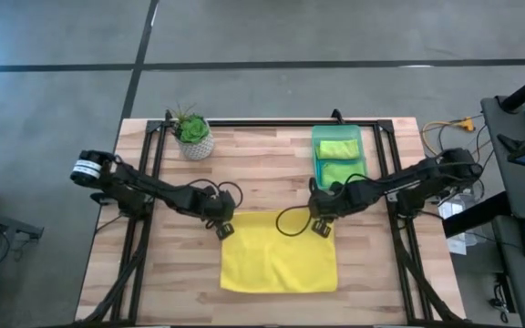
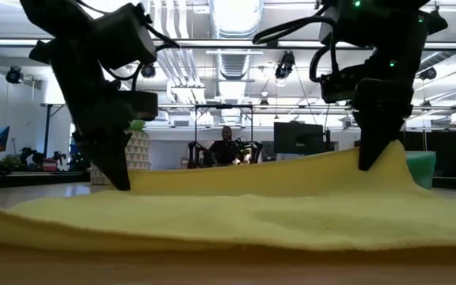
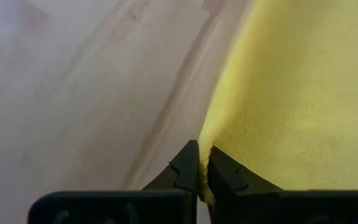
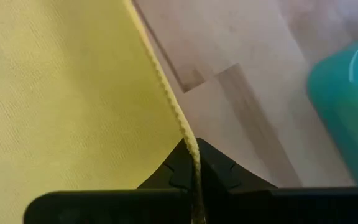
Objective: Fold microfiber towels
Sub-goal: Fold the yellow towel
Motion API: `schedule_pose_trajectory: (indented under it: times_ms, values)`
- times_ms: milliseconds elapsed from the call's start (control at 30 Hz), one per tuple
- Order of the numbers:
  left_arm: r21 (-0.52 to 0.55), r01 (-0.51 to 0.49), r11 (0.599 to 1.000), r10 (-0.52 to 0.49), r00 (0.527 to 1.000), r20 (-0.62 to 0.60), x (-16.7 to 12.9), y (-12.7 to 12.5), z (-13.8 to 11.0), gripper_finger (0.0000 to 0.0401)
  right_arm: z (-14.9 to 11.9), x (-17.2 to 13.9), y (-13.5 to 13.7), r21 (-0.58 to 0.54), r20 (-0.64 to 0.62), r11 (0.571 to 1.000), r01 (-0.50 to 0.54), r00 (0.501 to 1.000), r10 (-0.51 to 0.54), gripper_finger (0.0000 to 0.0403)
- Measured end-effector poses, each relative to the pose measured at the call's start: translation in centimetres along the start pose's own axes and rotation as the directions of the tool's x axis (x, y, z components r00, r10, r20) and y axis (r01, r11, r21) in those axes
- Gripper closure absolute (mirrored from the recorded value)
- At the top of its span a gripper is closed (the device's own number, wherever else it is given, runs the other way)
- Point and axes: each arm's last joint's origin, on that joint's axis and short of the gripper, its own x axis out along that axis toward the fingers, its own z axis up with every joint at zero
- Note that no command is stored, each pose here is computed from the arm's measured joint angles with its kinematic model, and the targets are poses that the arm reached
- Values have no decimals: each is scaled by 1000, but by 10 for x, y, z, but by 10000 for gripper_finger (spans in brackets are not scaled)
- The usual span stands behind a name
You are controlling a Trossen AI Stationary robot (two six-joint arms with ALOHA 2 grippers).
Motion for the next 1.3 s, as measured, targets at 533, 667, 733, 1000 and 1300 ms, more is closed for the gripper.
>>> schedule_pose_trajectory:
  times_ms: [533, 667, 733, 1000, 1300]
  values:
    - [41, 11, 999, -12, 1000, 25, -7, 4, 5, 250, 8, -16, -7, -7, 58, 1000, -8, 998, 8, 289]
    - [26, -2, 1000, 1, 1000, 3, -7, 6, 4, 194, 6, -30, -13, 0, 105, 1000, 18, 994, -18, 245]
    - [12, -14, 1000, 14, 1000, -22, -10, 8, 3, 176, 5, -40, -15, 6, 142, 1000, 8, 990, -9, 232]
    - [7, -32, 999, 33, 993, -110, -37, 23, -1, 167, -5, -91, -26, 101, 297, 978, -183, 944, 146, 225]
    - [-142, 137, 980, -171, 950, -260, -64, 27, -21, 166, -42, -106, 11, 187, 280, 820, -541, 829, 483, 225]
